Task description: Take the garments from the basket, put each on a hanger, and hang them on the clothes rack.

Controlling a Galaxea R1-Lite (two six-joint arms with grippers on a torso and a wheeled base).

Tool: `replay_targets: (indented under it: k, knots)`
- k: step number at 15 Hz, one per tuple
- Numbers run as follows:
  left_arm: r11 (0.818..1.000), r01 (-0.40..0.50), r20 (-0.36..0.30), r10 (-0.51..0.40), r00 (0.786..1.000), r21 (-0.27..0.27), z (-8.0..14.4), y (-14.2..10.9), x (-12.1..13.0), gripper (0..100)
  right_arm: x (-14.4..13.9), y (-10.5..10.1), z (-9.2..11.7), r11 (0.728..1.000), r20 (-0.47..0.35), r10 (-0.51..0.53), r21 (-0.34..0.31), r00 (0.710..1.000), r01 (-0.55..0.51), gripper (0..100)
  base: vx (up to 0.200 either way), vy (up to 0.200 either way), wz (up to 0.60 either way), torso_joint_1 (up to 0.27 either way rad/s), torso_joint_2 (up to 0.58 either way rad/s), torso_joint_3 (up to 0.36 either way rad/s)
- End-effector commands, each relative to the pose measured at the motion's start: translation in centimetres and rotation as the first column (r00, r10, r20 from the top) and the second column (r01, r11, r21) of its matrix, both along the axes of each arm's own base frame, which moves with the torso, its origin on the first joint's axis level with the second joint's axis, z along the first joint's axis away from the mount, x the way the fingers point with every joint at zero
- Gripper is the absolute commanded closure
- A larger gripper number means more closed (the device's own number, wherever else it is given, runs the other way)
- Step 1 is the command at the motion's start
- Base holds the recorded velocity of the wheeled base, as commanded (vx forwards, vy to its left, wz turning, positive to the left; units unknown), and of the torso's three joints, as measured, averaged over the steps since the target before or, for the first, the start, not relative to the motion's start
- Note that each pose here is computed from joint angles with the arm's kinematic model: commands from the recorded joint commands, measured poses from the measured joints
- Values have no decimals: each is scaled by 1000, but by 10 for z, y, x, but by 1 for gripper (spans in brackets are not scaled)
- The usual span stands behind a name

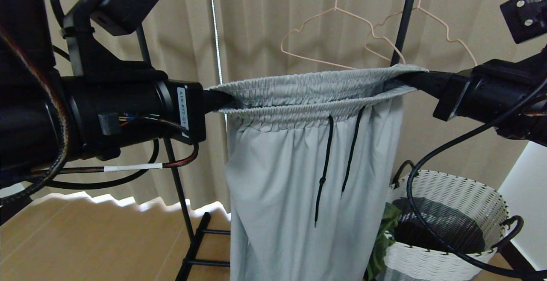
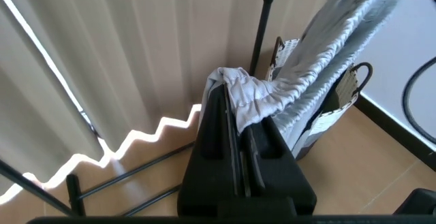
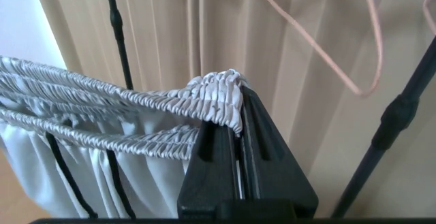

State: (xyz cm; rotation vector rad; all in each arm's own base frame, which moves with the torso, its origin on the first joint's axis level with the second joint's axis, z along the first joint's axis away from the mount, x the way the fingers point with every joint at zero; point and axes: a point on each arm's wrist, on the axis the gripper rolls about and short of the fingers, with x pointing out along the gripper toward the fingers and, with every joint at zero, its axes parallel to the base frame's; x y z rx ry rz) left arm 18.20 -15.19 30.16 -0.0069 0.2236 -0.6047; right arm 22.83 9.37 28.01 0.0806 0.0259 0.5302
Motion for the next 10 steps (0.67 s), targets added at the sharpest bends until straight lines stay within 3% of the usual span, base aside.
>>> replay_targets:
  k: [1,7,10]
  knots:
    - [1000,7,-1,-7,1000,1,-1,-2,-1,100,1,-1,0,1000,1,-4,0,1000,4,100,0,0,0,0,0,0]
    - [1000,7,0,-7,1000,0,0,-2,0,100,1,-1,1,1000,1,-4,0,1000,4,100,0,0,0,0,0,0]
    - [1000,6,-1,-6,1000,-1,0,-5,3,100,-15,-11,6,999,-39,-18,-40,999,17,100,0,0,0,0,0,0]
